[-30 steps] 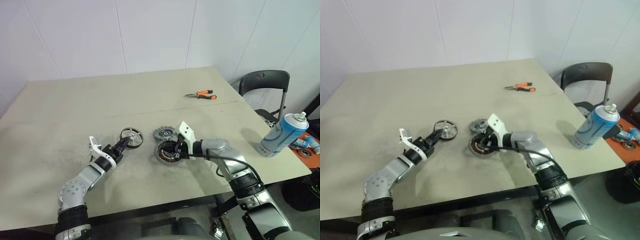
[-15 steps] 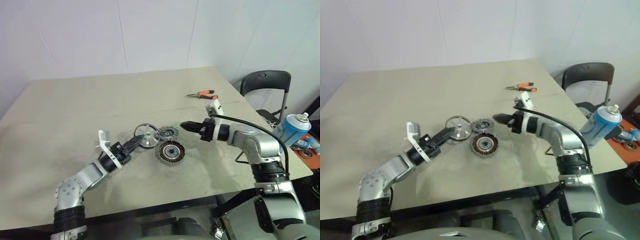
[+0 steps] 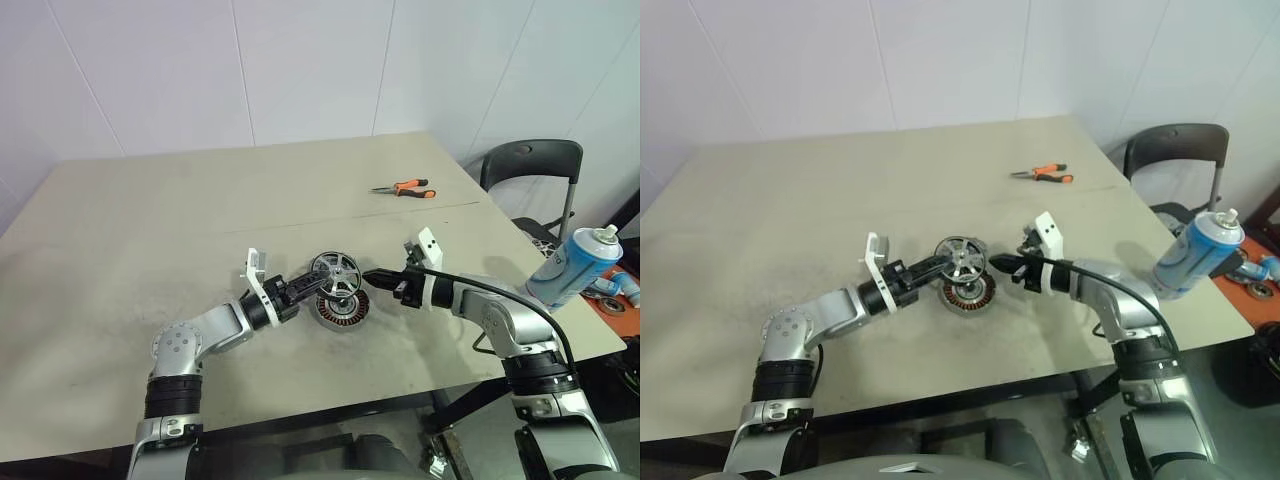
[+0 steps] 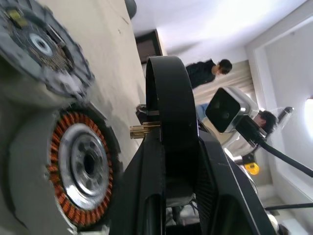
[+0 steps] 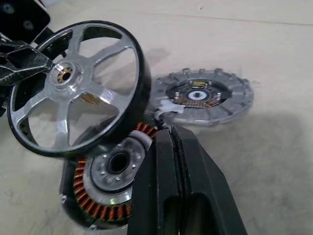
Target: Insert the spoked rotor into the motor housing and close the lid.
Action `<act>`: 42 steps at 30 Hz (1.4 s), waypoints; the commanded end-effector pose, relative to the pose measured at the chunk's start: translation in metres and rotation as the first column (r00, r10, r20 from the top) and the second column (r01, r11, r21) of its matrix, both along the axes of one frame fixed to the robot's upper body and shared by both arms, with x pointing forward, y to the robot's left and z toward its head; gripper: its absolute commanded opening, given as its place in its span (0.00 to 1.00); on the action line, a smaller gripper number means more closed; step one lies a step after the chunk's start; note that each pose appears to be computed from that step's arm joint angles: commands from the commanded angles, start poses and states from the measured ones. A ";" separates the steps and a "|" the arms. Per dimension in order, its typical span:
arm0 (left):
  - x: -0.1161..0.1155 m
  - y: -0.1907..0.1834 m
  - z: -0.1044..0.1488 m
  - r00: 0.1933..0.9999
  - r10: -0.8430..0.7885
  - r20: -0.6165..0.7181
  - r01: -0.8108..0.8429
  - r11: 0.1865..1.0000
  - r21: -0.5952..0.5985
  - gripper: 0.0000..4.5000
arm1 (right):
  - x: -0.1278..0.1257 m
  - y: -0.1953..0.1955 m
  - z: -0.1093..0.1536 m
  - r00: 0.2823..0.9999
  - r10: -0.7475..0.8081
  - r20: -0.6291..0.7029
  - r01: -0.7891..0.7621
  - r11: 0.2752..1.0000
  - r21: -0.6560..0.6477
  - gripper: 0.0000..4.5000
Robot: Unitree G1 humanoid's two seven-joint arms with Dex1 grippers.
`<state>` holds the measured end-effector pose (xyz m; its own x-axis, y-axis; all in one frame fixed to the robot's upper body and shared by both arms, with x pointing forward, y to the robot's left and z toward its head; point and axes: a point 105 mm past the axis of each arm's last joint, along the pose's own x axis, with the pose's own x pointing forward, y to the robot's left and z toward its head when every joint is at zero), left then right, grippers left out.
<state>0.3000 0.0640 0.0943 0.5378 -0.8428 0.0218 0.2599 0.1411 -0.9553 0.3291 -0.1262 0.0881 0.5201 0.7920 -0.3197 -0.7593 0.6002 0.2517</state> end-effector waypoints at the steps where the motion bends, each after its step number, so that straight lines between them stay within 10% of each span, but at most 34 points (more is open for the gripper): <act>1: -0.008 0.006 0.012 1.000 -0.011 0.022 0.012 0.999 -0.042 0.10 | 0.001 -0.001 0.013 0.999 0.001 0.051 0.000 1.000 -0.007 0.00; 42: 0.000 -0.013 -0.050 0.990 -0.083 -0.116 0.083 0.997 -0.009 0.10 | -0.001 -0.004 0.008 0.998 0.006 0.063 -0.001 0.997 -0.082 0.00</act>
